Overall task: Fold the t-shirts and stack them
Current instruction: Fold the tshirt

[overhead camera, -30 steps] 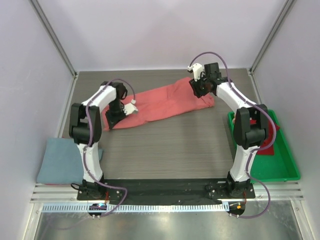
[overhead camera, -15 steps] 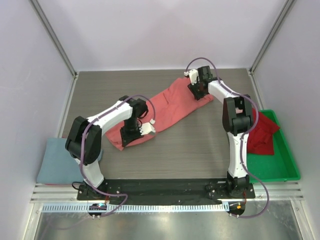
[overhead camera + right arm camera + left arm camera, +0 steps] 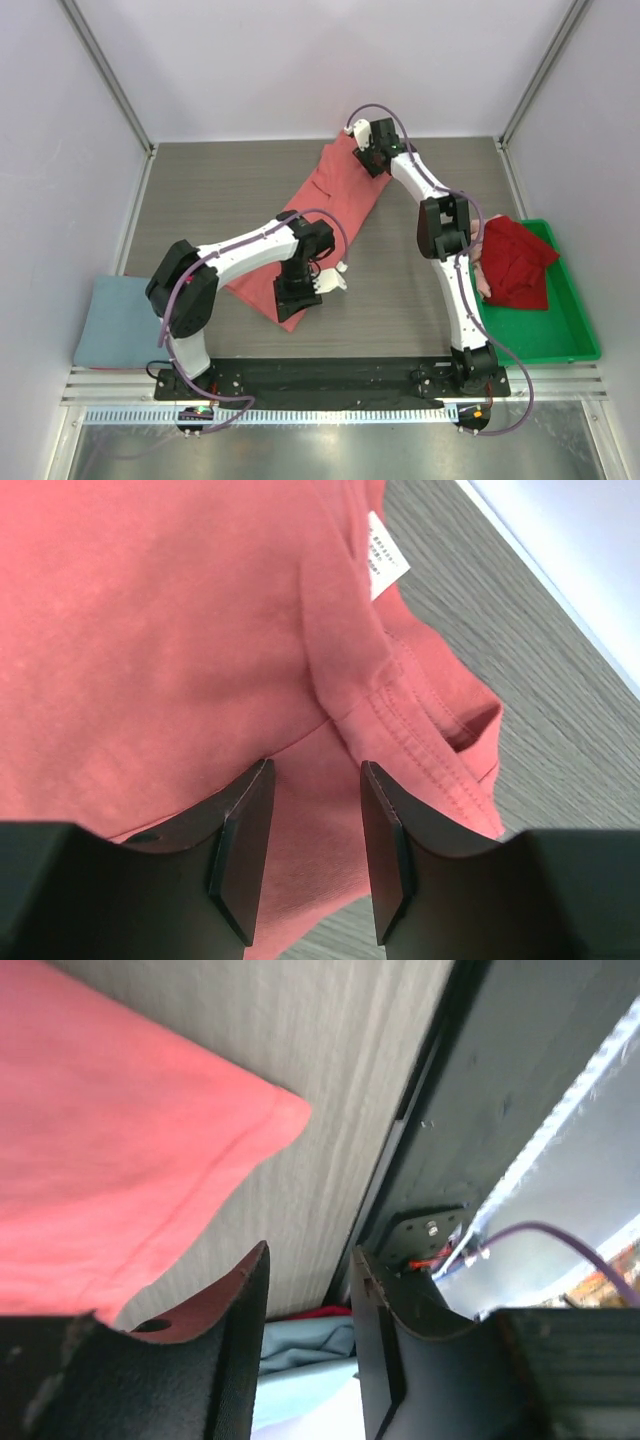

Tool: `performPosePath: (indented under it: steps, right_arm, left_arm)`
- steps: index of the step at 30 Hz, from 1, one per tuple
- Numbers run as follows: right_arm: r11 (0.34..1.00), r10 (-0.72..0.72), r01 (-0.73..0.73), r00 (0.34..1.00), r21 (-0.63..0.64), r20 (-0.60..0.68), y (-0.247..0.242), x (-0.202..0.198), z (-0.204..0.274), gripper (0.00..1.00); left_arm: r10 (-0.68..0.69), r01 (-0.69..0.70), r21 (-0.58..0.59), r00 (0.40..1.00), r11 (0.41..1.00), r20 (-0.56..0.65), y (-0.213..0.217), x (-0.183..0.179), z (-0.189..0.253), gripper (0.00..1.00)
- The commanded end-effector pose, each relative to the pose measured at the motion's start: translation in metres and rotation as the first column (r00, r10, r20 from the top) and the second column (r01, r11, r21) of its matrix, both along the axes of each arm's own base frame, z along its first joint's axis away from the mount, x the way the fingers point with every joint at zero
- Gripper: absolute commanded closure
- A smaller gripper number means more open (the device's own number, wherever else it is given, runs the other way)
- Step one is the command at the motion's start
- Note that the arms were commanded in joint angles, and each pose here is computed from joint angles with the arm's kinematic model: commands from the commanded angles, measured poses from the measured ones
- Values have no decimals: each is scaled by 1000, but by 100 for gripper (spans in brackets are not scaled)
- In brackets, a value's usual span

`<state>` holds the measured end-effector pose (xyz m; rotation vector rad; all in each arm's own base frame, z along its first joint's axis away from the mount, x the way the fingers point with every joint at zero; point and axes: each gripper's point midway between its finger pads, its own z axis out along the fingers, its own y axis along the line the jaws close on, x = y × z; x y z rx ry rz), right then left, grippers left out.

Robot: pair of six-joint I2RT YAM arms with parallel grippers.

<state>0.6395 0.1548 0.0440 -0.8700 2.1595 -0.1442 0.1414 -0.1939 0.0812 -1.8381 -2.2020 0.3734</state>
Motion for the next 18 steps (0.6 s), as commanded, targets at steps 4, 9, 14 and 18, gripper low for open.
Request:
performPosePath:
  steps: [4,9,14,18]
  right_arm:
    - [997,-69,66,996,48,56,-9,-11,62,54]
    - [992,-73,64,994,109,75,-10,-34,107,53]
    - [993,-69,65,997,99,39,-13,-50,100,53]
    - [994,-72,72,997,82,-7,-16,-57,78,53]
  left_arm:
    - [78,-81,91,996,993,30,22,10,31,61]
    - [115,-121,106,992,987,56,24,42,-3,66]
    - [125,-136,120,988,983,92,19,61,-37,66]
    - [138,-147,141,988,979,72,20,58,-58,66]
